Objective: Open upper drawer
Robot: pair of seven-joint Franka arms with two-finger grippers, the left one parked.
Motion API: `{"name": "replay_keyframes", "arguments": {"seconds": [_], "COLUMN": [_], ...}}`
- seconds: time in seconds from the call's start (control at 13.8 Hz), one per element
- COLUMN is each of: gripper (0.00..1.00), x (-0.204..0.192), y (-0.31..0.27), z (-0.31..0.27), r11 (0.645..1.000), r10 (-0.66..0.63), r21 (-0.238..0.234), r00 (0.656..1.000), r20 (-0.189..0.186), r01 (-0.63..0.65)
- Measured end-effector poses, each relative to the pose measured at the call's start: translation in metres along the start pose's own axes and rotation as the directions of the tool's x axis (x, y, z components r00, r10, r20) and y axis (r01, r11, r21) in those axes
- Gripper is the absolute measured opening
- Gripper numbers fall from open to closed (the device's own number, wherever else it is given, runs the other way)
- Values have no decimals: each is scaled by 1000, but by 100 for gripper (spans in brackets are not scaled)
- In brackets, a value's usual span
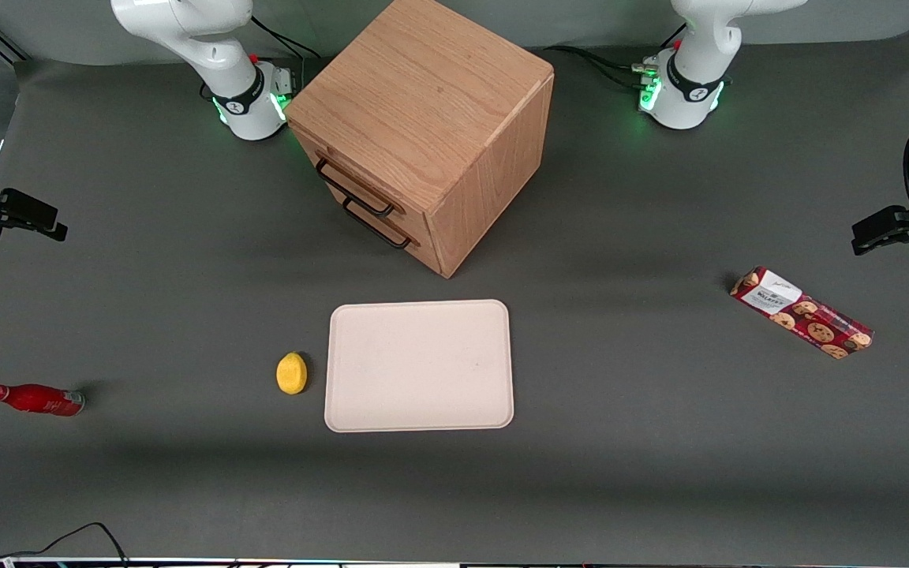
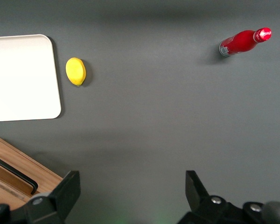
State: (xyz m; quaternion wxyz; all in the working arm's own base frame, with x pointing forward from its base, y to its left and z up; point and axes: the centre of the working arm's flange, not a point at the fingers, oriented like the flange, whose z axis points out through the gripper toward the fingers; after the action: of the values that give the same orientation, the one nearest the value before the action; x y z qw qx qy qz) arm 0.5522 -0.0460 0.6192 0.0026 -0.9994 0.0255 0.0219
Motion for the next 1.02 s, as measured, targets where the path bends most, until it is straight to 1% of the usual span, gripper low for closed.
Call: {"name": "replay_keyframes", "arguments": {"seconds": [0.73, 0.8, 1.02], "gripper": [100, 100, 100], "x": [0, 0, -8], "y": [-8, -15, -59], "z": [0, 1, 2], "r11": [1000, 1000, 994], "r10": [-15, -28, -112], "r21": [3, 5, 8], "r00": [1000, 1000, 993], "r20": [0, 5, 47], "r01": [15, 28, 111]}}
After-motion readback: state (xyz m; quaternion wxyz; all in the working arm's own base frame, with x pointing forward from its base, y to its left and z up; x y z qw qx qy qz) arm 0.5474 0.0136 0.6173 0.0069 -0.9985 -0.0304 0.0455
